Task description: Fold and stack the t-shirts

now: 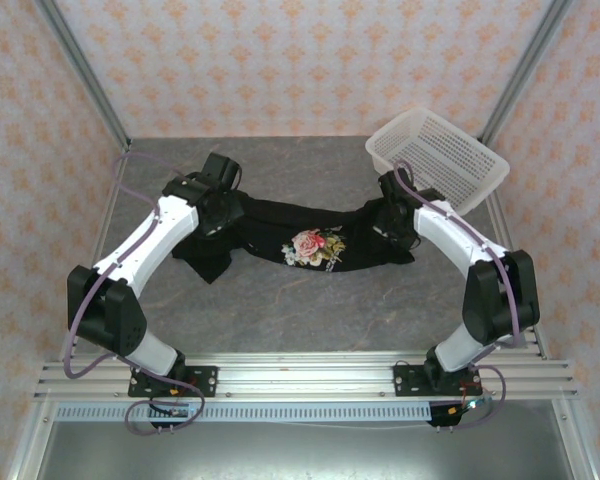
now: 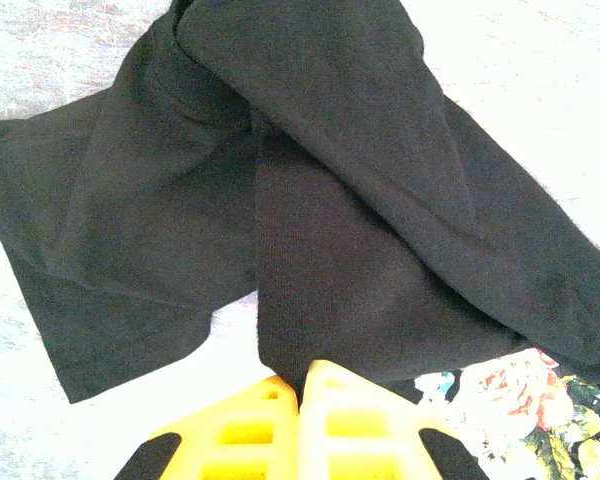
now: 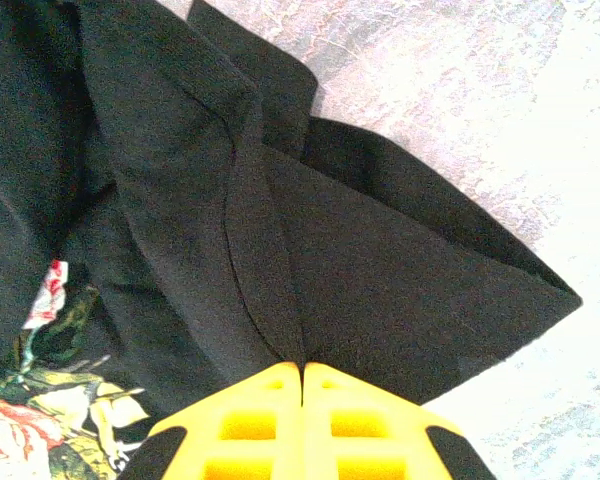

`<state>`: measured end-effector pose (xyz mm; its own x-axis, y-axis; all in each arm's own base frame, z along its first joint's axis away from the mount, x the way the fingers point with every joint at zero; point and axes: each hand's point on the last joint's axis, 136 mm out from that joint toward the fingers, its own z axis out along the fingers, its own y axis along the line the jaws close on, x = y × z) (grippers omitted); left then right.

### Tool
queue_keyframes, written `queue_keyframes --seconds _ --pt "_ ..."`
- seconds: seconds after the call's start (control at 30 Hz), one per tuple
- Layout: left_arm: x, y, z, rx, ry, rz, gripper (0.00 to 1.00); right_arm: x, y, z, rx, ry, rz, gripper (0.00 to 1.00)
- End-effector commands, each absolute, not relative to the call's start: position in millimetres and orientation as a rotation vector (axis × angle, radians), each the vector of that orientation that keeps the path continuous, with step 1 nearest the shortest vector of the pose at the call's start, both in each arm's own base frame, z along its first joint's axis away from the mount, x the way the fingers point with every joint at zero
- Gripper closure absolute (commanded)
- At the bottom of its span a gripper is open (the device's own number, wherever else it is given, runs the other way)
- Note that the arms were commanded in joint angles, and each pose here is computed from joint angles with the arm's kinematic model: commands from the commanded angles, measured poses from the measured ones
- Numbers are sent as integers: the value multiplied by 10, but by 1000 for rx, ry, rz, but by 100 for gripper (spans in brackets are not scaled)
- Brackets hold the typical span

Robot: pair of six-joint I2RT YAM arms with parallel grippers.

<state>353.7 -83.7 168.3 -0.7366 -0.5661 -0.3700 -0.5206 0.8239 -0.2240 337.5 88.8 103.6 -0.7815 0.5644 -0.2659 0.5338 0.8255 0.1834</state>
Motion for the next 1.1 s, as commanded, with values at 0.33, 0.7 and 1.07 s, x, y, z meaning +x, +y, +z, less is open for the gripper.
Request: queue_keyframes --seconds 0.33,0.7,1.07 --pt "3126 -470 1587 -834 2611 30 100 2712 895 932 542 2849 167 68" --pt "3165 -532 1517 -823 2624 -9 100 3004 752 1017 1119 2486 499 57" --pt "3187 -553 1519 -814 2625 -22 100 3003 748 522 1009 2670 407 57"
